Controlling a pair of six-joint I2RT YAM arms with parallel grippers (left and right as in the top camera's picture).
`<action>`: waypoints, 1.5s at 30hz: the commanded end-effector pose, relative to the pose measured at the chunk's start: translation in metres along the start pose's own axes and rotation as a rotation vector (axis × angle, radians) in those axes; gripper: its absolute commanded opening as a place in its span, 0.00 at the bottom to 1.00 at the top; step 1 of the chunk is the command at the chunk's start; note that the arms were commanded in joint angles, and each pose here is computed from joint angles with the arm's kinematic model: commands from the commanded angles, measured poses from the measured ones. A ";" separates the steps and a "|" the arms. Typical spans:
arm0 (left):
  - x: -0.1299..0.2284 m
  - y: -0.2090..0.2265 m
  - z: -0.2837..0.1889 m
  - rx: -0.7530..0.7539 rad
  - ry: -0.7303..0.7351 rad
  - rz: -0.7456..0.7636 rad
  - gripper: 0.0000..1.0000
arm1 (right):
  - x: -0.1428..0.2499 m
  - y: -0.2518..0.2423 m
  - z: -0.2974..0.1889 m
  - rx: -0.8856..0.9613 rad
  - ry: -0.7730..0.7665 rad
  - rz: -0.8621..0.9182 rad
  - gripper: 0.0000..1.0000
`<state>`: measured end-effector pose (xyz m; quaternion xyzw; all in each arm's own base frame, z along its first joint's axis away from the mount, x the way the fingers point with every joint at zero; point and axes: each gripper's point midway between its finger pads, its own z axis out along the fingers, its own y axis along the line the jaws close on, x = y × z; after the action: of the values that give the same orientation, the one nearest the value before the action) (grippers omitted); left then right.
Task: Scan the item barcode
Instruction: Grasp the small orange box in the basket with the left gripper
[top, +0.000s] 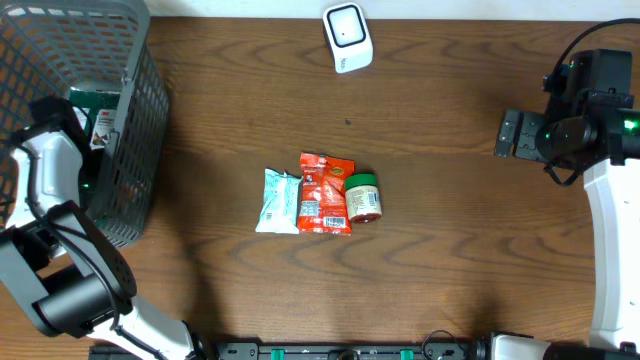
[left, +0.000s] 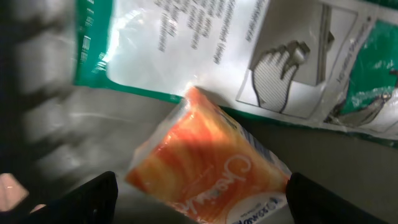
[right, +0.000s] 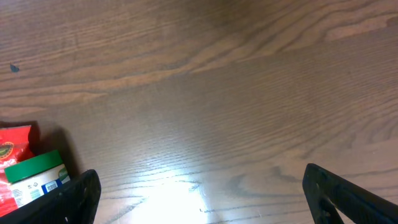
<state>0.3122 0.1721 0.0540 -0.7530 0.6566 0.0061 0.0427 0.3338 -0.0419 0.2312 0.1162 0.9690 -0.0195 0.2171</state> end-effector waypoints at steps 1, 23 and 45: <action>0.003 0.002 0.008 -0.020 0.009 -0.040 0.87 | -0.004 -0.002 -0.003 0.008 -0.014 0.018 0.99; -0.008 0.004 0.015 -0.039 -0.041 0.010 0.57 | -0.004 -0.002 -0.003 0.008 -0.014 0.017 0.99; -0.054 -0.011 -0.096 0.152 -0.303 0.156 0.68 | -0.004 -0.002 -0.003 0.008 -0.014 0.017 0.99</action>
<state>0.3118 0.2248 0.1595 -0.6940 0.6823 0.0812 0.2149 0.3338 -0.0419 0.2312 0.1162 0.9690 -0.0195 0.2171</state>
